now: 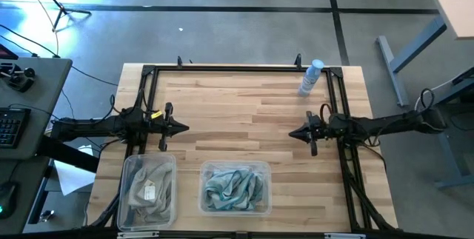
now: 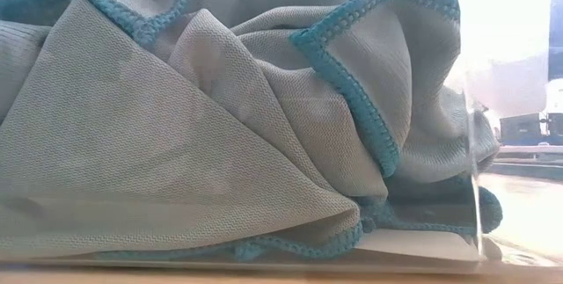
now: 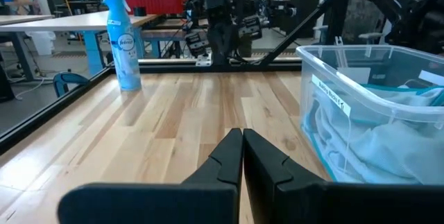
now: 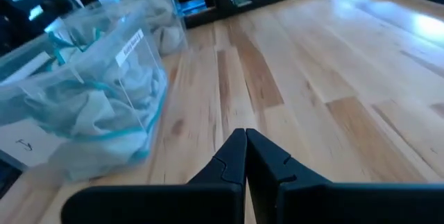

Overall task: Sort microfiber towel by color & place in baskets
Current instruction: Return to Home Position

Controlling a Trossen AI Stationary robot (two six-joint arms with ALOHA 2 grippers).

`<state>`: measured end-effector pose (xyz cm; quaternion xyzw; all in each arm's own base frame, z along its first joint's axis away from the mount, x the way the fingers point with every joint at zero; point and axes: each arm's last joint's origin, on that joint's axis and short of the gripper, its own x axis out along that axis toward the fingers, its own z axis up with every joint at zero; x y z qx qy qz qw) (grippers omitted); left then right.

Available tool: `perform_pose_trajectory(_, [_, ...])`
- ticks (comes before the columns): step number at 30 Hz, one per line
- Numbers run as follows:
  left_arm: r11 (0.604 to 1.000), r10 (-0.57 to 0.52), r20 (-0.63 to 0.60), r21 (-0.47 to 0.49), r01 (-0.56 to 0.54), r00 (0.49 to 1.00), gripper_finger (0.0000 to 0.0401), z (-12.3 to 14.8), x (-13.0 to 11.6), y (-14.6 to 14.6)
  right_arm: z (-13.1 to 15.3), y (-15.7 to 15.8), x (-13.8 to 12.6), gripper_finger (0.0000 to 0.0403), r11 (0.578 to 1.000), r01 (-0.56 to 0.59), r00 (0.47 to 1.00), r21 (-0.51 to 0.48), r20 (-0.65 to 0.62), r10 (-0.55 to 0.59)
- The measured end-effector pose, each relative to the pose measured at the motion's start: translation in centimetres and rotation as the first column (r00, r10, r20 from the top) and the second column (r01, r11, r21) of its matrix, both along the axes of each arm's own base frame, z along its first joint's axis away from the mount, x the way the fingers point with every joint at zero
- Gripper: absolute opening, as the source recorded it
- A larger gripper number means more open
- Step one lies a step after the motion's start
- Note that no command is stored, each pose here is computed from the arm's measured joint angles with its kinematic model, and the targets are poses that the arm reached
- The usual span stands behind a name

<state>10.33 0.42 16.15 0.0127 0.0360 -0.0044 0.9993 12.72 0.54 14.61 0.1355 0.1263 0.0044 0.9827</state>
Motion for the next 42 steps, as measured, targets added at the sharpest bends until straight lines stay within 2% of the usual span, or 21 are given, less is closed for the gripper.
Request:
perform_pose_trajectory(10, [1.000,0.000,0.000,0.000,0.000,1.000,0.0000,0.0,0.0,0.0,1.1,-0.5,-0.7,0.0000,0.996,-0.025,0.991,-0.083,0.127,0.035])
perform_pose_trajectory(26, [1.000,0.000,0.000,0.000,0.000,1.000,0.0000,0.0,0.0,0.0,2.6,-0.7,-2.0,0.0000,0.993,0.006,0.956,-0.121,0.292,0.030])
perform_pose_trajectory(32, [1.000,0.000,0.000,0.000,0.000,1.000,0.0000,0.0,0.0,0.0,2.4,-0.6,-2.4,0.0000,0.994,-0.001,0.961,-0.113,0.275,0.033])
perform_pose_trajectory(38, [1.000,0.000,0.000,0.000,0.000,1.000,0.0000,0.0,0.0,0.0,2.7,-0.6,-3.0,0.0000,0.994,0.002,0.948,-0.106,0.317,0.032])
perform_pose_trajectory(42, [1.000,0.000,0.000,0.000,0.000,1.000,0.0000,0.0,0.0,0.0,2.2,-0.6,-3.0,0.0000,0.993,0.002,0.962,-0.118,0.273,0.030])
